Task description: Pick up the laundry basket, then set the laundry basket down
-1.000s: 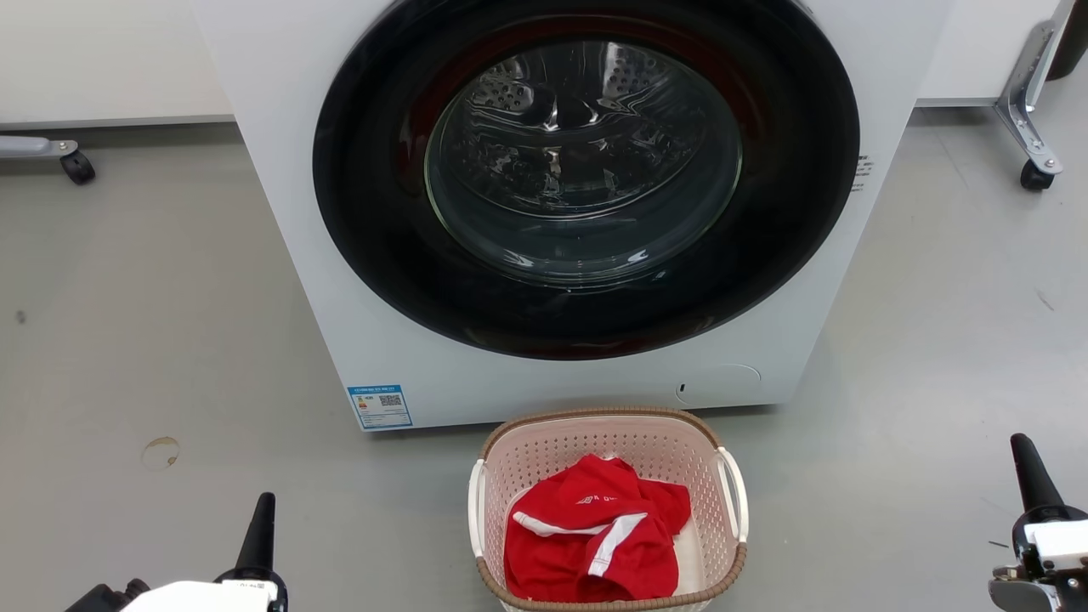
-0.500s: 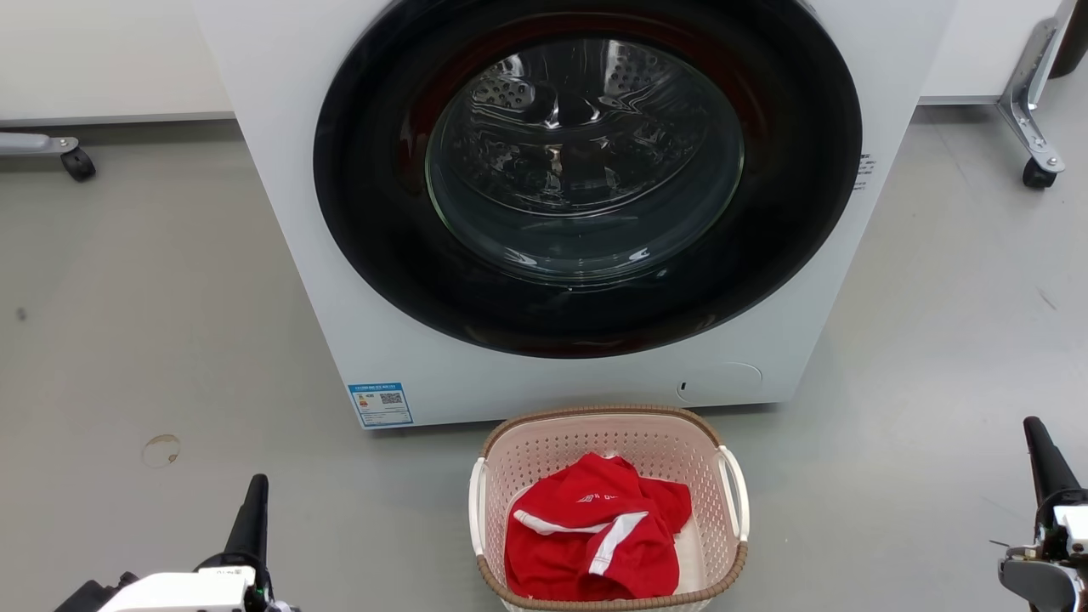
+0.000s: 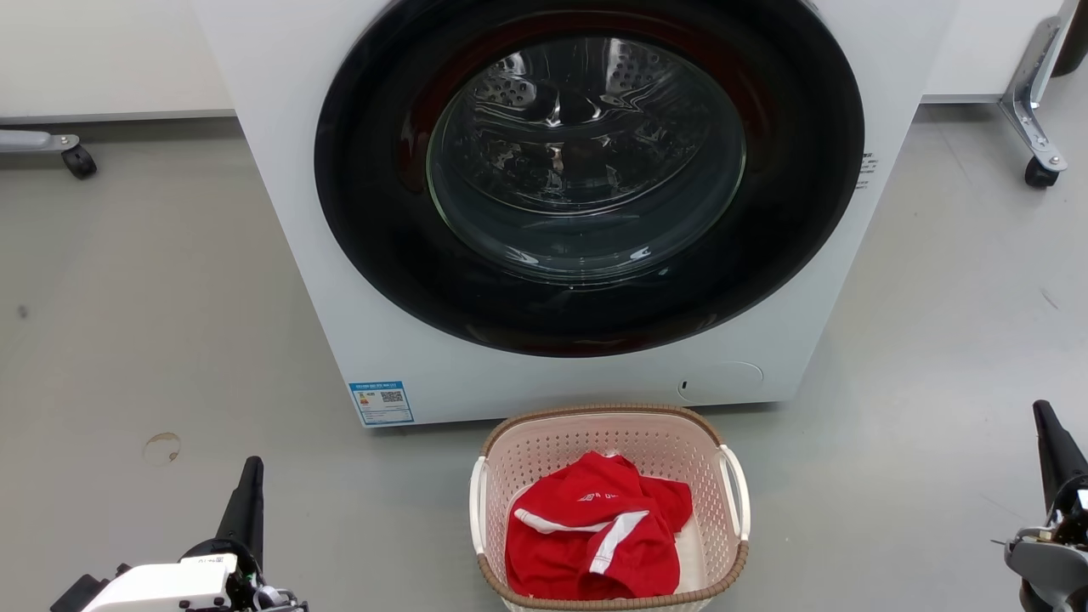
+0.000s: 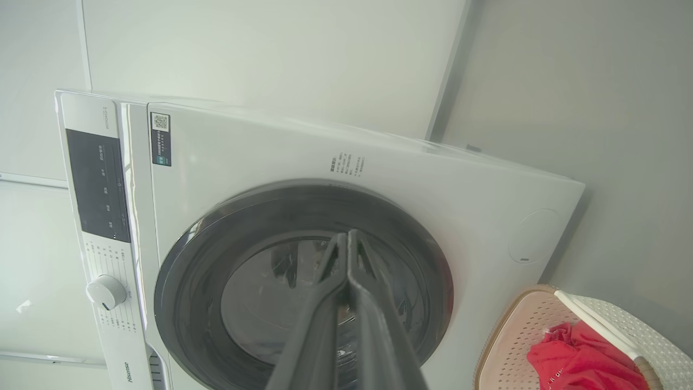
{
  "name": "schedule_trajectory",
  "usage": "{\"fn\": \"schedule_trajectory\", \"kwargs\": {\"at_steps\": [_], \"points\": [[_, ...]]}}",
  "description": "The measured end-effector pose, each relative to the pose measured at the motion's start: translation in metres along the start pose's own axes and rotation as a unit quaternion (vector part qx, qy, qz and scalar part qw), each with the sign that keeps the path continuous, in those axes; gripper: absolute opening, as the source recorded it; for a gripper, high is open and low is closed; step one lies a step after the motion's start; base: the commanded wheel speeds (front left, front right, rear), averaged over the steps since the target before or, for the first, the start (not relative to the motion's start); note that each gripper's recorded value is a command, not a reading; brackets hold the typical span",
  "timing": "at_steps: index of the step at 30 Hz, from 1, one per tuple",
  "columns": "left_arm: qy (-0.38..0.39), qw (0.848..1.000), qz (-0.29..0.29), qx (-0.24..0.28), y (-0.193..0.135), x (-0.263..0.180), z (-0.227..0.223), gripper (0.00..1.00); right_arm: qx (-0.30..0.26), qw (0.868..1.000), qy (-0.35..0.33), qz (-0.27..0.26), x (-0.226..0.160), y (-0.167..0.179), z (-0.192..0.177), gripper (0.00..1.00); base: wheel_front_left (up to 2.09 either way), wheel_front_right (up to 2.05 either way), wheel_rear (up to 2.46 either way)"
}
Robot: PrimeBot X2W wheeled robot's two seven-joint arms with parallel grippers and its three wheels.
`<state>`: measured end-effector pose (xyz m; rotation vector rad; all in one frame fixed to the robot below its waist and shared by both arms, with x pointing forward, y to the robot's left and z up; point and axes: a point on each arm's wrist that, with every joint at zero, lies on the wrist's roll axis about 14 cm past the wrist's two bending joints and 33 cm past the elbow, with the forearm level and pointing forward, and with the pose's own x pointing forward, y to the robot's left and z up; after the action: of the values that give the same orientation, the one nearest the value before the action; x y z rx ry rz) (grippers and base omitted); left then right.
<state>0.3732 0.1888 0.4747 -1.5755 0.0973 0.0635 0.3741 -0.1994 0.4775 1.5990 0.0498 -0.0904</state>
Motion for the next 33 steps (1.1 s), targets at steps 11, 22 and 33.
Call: {"fn": "schedule_trajectory", "kwargs": {"at_steps": [11,22,33], "points": [[0.000,1.000,0.000,0.000,-0.0003,0.0000,0.0002,0.00,0.000,1.000,-0.001,0.000,0.0000,0.0000,0.0004,0.00,0.00,0.00,0.00],[0.000,1.000,-0.001,0.000,-0.0003,0.0001,0.0002,0.00,0.000,1.000,-0.001,0.000,0.0000,0.0000,0.0004,0.00,0.00,0.00,0.00],[0.000,1.000,-0.001,0.000,-0.0005,0.0002,0.0002,0.00,0.000,1.000,-0.001,0.000,0.0000,0.0000,0.0004,0.00,0.00,0.00,0.00]]}}
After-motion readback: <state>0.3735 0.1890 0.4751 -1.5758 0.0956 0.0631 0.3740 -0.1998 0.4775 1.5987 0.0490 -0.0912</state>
